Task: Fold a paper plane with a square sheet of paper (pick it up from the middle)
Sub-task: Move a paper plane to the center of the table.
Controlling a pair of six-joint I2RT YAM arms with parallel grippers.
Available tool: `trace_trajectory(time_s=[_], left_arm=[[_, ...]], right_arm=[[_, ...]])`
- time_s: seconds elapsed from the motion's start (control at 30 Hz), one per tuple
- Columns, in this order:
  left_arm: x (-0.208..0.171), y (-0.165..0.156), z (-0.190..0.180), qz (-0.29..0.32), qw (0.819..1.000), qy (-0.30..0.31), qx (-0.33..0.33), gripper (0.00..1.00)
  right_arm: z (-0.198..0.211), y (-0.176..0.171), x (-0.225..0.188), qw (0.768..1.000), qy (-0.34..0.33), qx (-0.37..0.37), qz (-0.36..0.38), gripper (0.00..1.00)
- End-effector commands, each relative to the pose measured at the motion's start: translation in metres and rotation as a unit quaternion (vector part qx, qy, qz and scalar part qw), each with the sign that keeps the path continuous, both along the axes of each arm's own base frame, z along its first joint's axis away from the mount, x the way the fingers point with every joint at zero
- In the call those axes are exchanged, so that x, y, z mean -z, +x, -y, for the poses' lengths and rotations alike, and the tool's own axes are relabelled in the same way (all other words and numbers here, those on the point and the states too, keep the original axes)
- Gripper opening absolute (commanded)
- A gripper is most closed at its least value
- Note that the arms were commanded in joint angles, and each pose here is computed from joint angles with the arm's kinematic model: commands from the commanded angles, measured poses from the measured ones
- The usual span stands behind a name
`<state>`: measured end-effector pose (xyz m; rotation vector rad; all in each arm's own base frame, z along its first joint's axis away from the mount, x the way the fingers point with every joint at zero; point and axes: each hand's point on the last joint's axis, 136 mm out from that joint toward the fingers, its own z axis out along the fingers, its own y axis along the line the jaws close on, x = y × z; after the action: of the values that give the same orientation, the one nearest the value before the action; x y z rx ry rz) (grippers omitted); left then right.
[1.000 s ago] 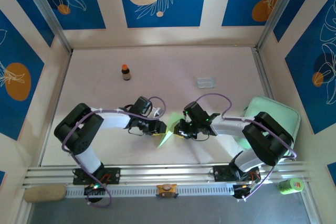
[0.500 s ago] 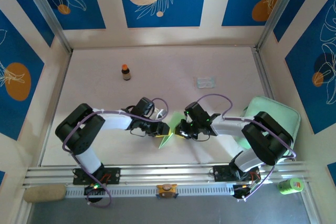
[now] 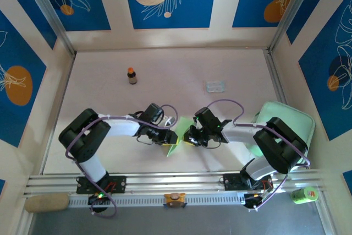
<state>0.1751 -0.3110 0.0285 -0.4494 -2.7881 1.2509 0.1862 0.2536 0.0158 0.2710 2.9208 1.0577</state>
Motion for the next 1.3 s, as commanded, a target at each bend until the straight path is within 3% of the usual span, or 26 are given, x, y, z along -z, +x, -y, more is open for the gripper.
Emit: trace_trajectory(time_s=[0.0, 0.4, 0.6, 0.87, 0.97, 1.1, 1.27], left_arm=[[0.0, -0.003, 0.003, 0.006, 1.0, 0.004, 0.016, 0.35], [0.003, -0.002, 0.012, 0.004, 1.0, 0.005, 0.028, 0.27], [0.008, -0.002, 0.012, 0.009, 0.999, 0.019, 0.033, 0.28], [-0.01, 0.008, 0.009, 0.053, 0.998, 0.032, 0.017, 0.09], [-0.02, 0.021, -0.008, 0.096, 0.992, 0.087, -0.014, 0.07], [-0.03, 0.045, -0.046, 0.16, 0.964, 0.204, -0.061, 0.05], [-0.023, 0.055, -0.079, 0.164, 0.931, 0.314, -0.084, 0.04]], right_arm=[[-0.002, -0.005, -0.001, 1.0, 0.013, -0.011, -0.009, 0.16], [-0.005, -0.005, -0.002, 1.0, 0.022, -0.013, -0.008, 0.15], [-0.005, -0.005, -0.002, 1.0, 0.022, -0.013, -0.007, 0.15], [0.002, -0.004, -0.011, 1.0, 0.011, -0.003, 0.008, 0.15], [0.01, -0.003, -0.017, 1.0, 0.0, 0.007, 0.02, 0.15], [0.018, -0.001, -0.023, 0.999, -0.007, 0.017, 0.028, 0.15], [0.017, 0.0, -0.024, 0.999, -0.008, 0.016, 0.027, 0.16]])
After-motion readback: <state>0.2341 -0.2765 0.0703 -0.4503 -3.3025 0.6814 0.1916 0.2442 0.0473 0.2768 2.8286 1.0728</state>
